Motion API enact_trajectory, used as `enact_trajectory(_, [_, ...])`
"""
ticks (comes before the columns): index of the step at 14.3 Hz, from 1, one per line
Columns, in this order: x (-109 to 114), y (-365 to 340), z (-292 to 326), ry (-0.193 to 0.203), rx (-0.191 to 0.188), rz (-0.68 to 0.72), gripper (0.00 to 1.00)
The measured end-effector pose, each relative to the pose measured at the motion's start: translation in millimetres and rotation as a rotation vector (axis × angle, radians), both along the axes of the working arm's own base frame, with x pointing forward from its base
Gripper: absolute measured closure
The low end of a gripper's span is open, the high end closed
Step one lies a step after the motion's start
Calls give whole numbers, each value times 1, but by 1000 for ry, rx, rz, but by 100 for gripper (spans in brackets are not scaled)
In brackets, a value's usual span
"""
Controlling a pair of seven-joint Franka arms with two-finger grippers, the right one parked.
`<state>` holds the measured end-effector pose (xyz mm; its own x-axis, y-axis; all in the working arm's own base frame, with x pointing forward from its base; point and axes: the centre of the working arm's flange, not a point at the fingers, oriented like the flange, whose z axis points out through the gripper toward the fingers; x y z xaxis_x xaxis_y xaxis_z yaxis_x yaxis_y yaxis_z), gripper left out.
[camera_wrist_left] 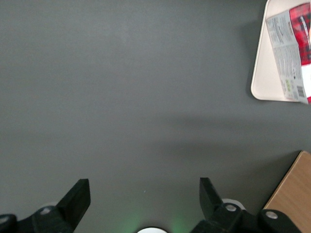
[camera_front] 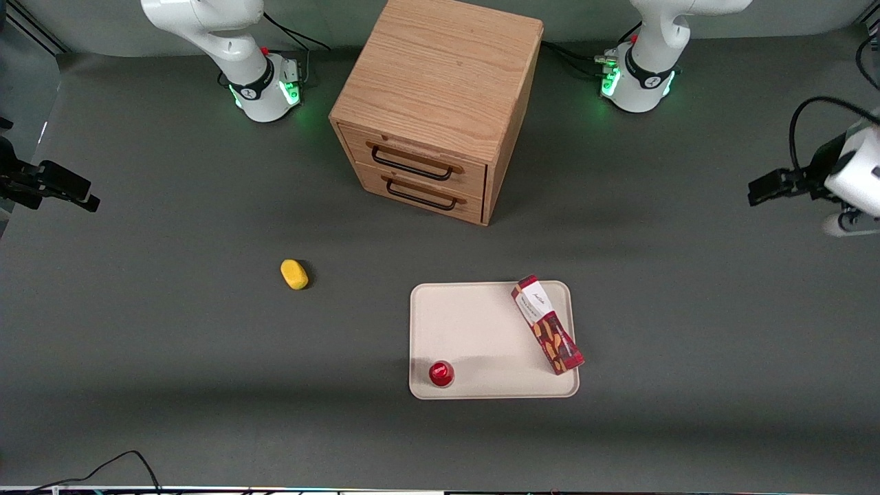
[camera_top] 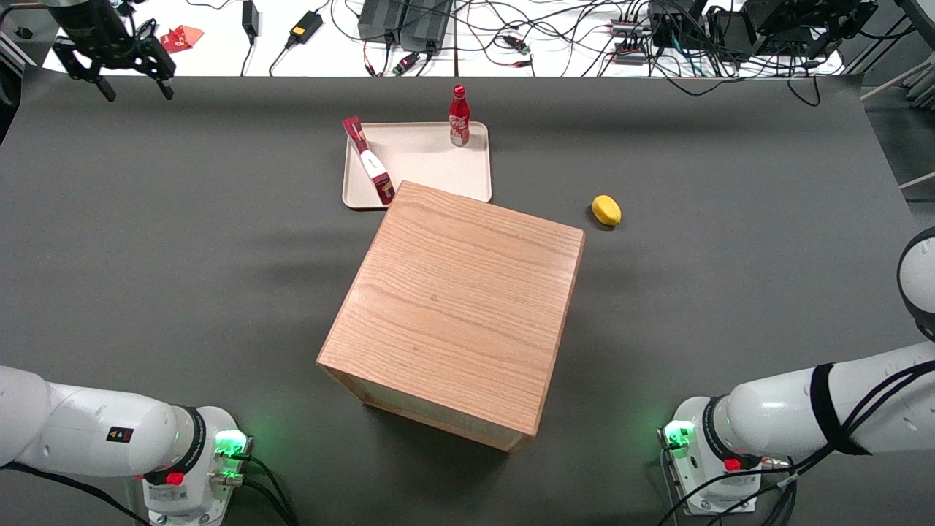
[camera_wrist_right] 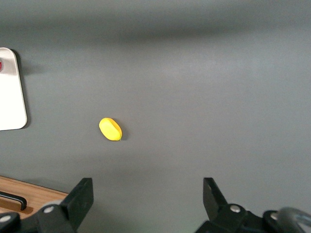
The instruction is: Place red cookie box on tray
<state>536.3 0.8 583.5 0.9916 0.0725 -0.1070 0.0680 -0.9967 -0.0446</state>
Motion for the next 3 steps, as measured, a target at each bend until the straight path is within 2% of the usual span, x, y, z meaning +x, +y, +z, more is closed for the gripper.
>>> enact_trajectory(3, [-10,-1,5,-16,-1,-10,0])
